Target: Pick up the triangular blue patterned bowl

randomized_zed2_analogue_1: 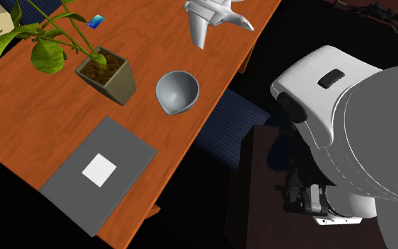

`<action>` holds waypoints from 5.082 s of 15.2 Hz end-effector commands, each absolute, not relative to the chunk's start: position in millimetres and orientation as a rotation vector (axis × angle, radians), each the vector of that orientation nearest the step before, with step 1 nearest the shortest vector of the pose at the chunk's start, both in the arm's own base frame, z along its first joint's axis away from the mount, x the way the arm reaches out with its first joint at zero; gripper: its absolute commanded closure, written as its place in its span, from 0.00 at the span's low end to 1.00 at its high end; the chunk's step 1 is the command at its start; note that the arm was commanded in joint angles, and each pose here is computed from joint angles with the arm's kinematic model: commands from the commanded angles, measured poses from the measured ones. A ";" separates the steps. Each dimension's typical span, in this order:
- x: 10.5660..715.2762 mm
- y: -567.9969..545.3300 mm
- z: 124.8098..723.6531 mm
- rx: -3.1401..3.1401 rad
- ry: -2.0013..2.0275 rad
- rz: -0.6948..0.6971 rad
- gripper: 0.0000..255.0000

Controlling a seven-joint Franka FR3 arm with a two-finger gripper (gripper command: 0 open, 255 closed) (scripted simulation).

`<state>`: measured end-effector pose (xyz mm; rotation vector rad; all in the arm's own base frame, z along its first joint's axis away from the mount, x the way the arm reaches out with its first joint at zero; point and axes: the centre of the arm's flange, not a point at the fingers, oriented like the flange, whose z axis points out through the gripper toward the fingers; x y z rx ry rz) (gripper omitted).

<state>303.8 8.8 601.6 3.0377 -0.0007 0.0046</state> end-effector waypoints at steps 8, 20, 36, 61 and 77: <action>345.4 -66.6 557.6 3.083 0.034 0.022 0.00; 421.8 -188.6 475.4 3.160 0.097 0.052 0.00; 533.1 -335.7 353.8 3.259 0.185 0.095 0.00; 568.0 -375.5 280.8 3.288 0.212 0.108 1.00; 568.1 -375.5 355.5 3.288 0.212 0.108 1.00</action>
